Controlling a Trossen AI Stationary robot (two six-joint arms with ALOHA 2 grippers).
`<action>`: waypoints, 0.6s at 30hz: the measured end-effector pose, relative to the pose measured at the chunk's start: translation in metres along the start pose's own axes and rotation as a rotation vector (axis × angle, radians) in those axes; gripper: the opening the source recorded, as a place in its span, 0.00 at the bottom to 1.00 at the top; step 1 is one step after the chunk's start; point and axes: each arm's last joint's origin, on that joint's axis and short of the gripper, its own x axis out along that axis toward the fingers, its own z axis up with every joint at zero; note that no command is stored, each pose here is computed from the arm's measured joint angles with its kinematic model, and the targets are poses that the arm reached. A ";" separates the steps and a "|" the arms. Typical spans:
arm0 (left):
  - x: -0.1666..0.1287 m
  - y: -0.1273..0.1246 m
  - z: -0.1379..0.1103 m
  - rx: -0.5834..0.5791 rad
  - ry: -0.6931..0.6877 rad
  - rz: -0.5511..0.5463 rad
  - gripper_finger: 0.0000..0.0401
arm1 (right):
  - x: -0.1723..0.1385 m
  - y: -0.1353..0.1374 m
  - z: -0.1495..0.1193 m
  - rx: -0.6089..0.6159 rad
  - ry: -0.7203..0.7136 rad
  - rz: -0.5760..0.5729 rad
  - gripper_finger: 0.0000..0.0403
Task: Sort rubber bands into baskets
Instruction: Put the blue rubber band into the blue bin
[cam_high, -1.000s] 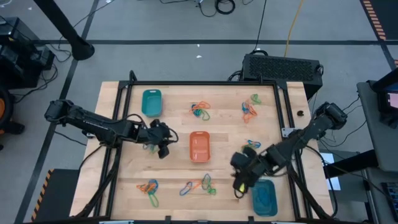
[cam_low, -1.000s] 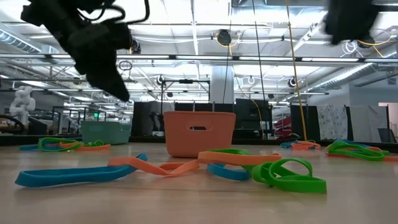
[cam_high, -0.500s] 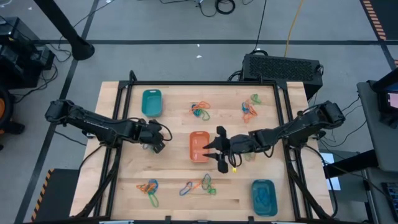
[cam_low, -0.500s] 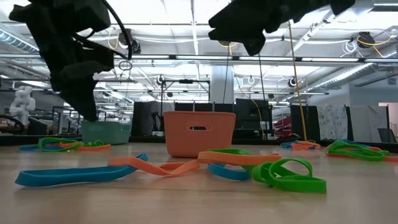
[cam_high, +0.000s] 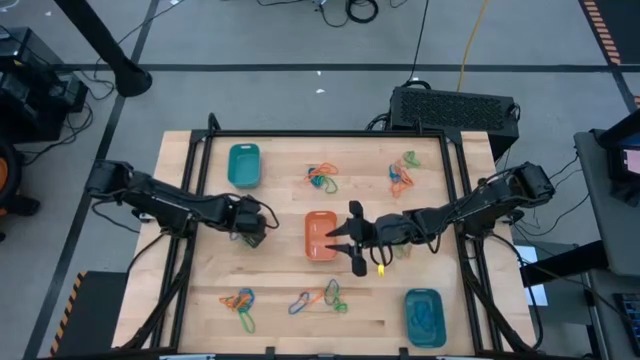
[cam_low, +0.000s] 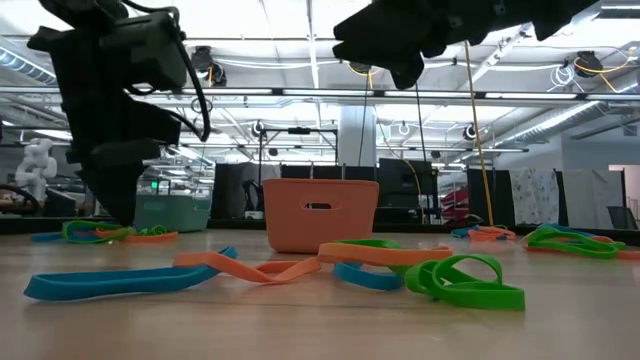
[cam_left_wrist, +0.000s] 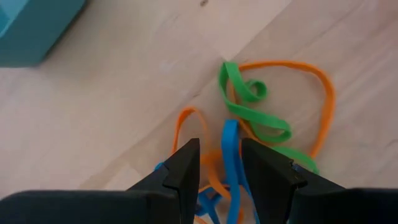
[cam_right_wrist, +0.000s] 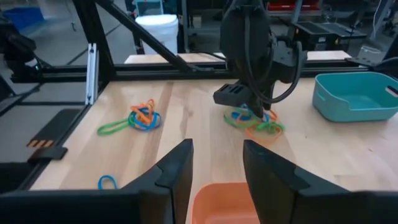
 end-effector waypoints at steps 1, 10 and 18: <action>0.001 0.000 0.000 -0.001 0.006 0.002 0.32 | 0.000 0.000 -0.001 -0.002 0.006 -0.001 0.33; 0.004 0.001 0.003 -0.007 0.009 0.012 0.31 | 0.000 -0.002 -0.004 -0.020 0.042 -0.011 0.33; 0.004 -0.001 0.004 0.026 -0.009 -0.007 0.17 | 0.001 -0.009 -0.007 -0.016 0.078 -0.035 0.33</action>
